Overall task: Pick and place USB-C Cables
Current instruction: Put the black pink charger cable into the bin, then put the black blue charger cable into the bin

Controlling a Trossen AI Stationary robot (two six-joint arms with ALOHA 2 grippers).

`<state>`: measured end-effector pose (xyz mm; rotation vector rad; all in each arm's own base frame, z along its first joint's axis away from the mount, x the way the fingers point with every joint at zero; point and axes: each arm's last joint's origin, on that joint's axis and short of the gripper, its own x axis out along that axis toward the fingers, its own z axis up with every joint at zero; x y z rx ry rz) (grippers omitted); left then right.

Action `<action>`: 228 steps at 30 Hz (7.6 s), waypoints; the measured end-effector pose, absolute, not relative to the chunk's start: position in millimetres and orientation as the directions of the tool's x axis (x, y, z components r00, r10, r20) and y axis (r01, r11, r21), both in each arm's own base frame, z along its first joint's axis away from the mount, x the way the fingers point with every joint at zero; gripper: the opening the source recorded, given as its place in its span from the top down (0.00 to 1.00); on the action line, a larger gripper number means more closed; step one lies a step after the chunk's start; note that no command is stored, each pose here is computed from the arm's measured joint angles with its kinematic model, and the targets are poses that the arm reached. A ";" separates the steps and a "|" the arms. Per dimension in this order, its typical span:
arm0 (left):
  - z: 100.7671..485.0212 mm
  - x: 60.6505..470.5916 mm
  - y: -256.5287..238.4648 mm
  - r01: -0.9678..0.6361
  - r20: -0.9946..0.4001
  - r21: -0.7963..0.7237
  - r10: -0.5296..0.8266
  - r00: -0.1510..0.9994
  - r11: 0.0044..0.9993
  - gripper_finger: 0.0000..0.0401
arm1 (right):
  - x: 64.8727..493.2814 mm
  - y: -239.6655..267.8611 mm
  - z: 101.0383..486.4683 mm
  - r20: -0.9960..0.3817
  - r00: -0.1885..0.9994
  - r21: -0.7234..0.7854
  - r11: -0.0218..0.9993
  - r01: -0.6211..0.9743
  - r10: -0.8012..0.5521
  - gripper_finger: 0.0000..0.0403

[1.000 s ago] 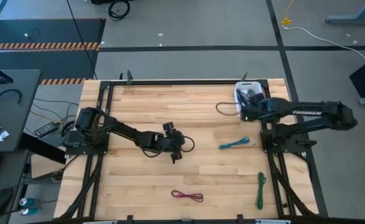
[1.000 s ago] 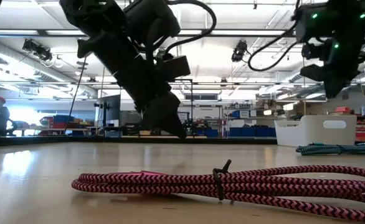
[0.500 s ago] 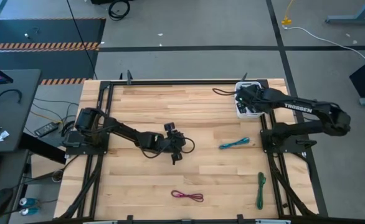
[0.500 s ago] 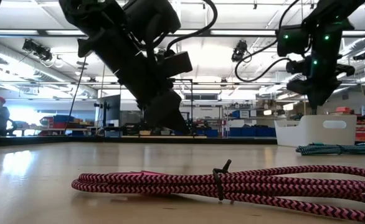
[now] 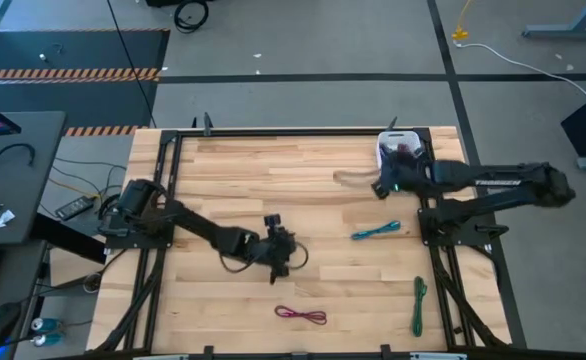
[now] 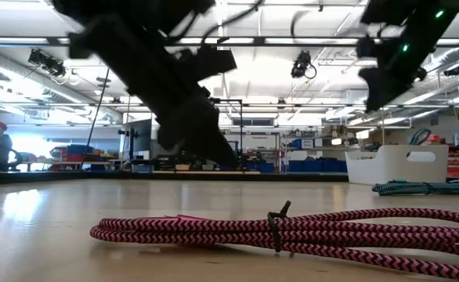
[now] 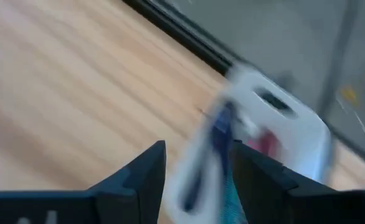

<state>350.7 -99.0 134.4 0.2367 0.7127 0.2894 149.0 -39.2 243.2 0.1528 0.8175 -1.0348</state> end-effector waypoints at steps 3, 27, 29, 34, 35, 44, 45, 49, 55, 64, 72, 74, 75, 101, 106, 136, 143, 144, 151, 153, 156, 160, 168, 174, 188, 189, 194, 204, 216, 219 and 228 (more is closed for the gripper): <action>137.6 345.6 -125.3 -0.140 -0.577 0.268 0.275 0.769 0.953 0.57 | 163.1 -5.9 236.5 -0.596 0.470 -0.207 0.691 0.693 -0.651 0.56; 102.8 324.6 -269.6 0.015 -0.554 0.066 0.024 0.832 0.998 0.35 | 180.0 173.8 165.1 -0.324 0.926 0.151 0.977 -0.149 0.192 0.56; 101.3 330.2 -266.6 -0.004 -0.584 0.080 0.050 0.810 0.997 0.35 | 180.0 177.8 163.4 -0.322 0.925 0.168 0.974 -0.155 0.203 0.56; 99.2 339.3 -254.3 -0.042 -0.664 0.031 0.052 0.746 0.999 0.49 | 177.0 185.1 157.0 -0.348 0.908 0.182 0.967 -0.179 0.233 0.56; 98.1 340.9 -251.1 -0.049 -0.679 0.020 0.049 0.733 0.999 0.53 | 177.3 186.5 155.4 -0.355 0.904 0.185 0.965 -0.183 0.239 0.56; 93.0 345.1 -235.7 -0.152 -0.681 0.068 0.157 0.716 0.986 0.95 | 179.5 196.0 124.7 -0.479 0.819 0.230 0.946 -0.229 0.315 0.56; 93.0 343.5 -236.7 -0.184 -0.650 0.106 0.208 0.731 0.977 0.95 | 179.5 196.6 120.8 -0.494 0.809 0.229 0.945 -0.234 0.320 0.56; 94.5 329.0 -248.7 -0.244 -0.565 0.204 0.318 0.761 0.948 0.95 | 179.4 197.5 115.4 -0.514 0.790 0.191 0.942 -0.275 0.334 0.56; 104.9 310.9 -268.3 -0.326 -0.432 0.227 0.395 0.811 0.918 0.95 | 182.7 196.2 139.6 -0.425 0.848 0.111 0.948 -0.299 0.317 0.54; 107.2 305.9 -276.2 -0.355 -0.412 0.146 0.383 0.827 0.923 0.95 | 206.2 196.0 187.6 -0.325 0.885 0.000 0.936 -0.352 0.333 0.38; 109.4 307.1 -278.1 -0.358 -0.401 0.116 0.374 0.836 0.926 0.94 | 237.1 193.8 187.5 -0.436 0.865 -0.156 0.925 -0.345 0.249 0.28; 109.6 307.2 -278.2 -0.358 -0.401 0.116 0.374 0.836 0.926 0.95 | 245.7 195.0 184.4 -0.447 0.864 -0.187 0.921 -0.343 0.231 0.28; 109.9 307.2 -278.2 -0.359 -0.400 0.113 0.373 0.837 0.926 0.94 | 248.9 194.8 181.7 -0.456 0.862 -0.201 0.918 -0.342 0.221 0.28; 111.4 321.2 -265.4 -0.371 -0.421 0.092 0.374 0.827 0.924 0.94 | 321.4 194.8 127.7 -0.525 0.850 -0.423 0.877 -0.227 -0.033 0.53; 111.6 321.3 -265.5 -0.372 -0.419 0.089 0.373 0.828 0.924 0.88 | 321.5 190.9 124.5 -0.552 0.832 -0.406 0.887 -0.218 -0.049 0.78; 166.1 275.1 -290.9 -0.449 -0.243 0.003 0.436 0.866 0.893 0.56 | 175.9 42.9 230.0 -0.595 0.368 -0.373 0.651 0.661 -0.714 0.98; 158.2 267.4 -260.2 -0.598 -0.052 0.325 0.645 0.762 0.732 0.66 | 129.0 -45.9 237.0 -0.661 -0.013 -0.308 0.255 0.917 -0.750 0.99; 157.5 268.2 -255.3 -0.603 -0.049 0.349 0.656 0.753 0.718 0.67 | 126.4 -54.4 234.8 -0.673 -0.036 -0.309 0.237 0.921 -0.738 0.99; 157.0 278.7 -234.0 -0.608 -0.044 0.471 0.706 0.707 0.639 0.73 | 126.8 -106.9 212.1 -0.768 0.025 -0.185 0.260 0.948 -0.640 0.98; 166.4 283.0 -233.9 -0.622 -0.044 0.447 0.710 0.703 0.643 0.74 | 125.1 -118.8 206.2 -0.792 0.016 -0.164 0.238 0.957 -0.610 0.98; 194.1 290.9 -238.9 -0.652 -0.053 0.346 0.708 0.704 0.675 0.74 | 121.1 -130.9 197.4 -0.839 -0.010 -0.149 0.212 0.966 -0.545 0.98; 240.9 300.9 -247.7 -0.677 -0.056 0.213 0.700 0.712 0.705 0.74 | 119.0 -140.2 196.0 -0.875 -0.004 -0.123 0.213 0.969 -0.484 0.92; 358.2 294.7 -224.3 -0.665 -0.137 -0.029 0.656 0.743 0.747 0.74 | 126.5 -143.7 252.8 -0.882 0.196 0.066 0.299 0.952 -0.429 0.63; 409.9 243.4 -182.0 -0.599 -0.250 0.080 0.598 0.762 0.797 0.74 | 140.3 -125.2 330.8 -0.731 0.420 0.239 0.375 0.896 -0.538 0.54; 393.3 344.8 -44.4 -0.360 -0.525 -0.048 0.283 0.803 0.932 0.74 | 166.4 -16.7 379.3 -0.558 0.805 0.387 0.795 0.467 -0.202 0.57; 383.2 360.0 -33.3 -0.321 -0.511 -0.098 0.229 0.828 0.942 0.74 | 163.9 -10.1 378.2 -0.572 0.800 0.393 0.795 0.462 -0.183 0.57; 321.5 419.1 8.0 -0.196 -0.465 -0.251 0.059 0.883 0.948 0.74 | 138.6 16.6 389.9 -0.499 0.859 0.469 0.798 0.379 -0.115 0.57; 191.7 503.8 12.3 -0.036 -0.422 -0.209 -0.057 0.905 0.977 0.72 | 112.5 32.6 418.7 -0.340 0.925 0.478 0.815 0.326 -0.170 0.61; 110.3 523.6 -11.0 0.077 -0.545 -0.177 -0.163 0.822 0.981 0.31 | 108.5 27.3 444.4 -0.246 0.911 0.533 0.739 0.413 -0.332 0.68; 97.0 523.7 -19.6 0.092 -0.568 -0.134 -0.153 0.809 0.987 0.31 | 114.7 30.2 441.0 -0.272 0.903 0.559 0.709 0.430 -0.333 0.69; 88.1 528.9 -20.0 -0.008 -0.513 -0.122 -0.056 0.857 0.993 0.63 | 151.0 50.0 413.6 -0.493 0.835 0.606 0.593 0.530 -0.244 0.69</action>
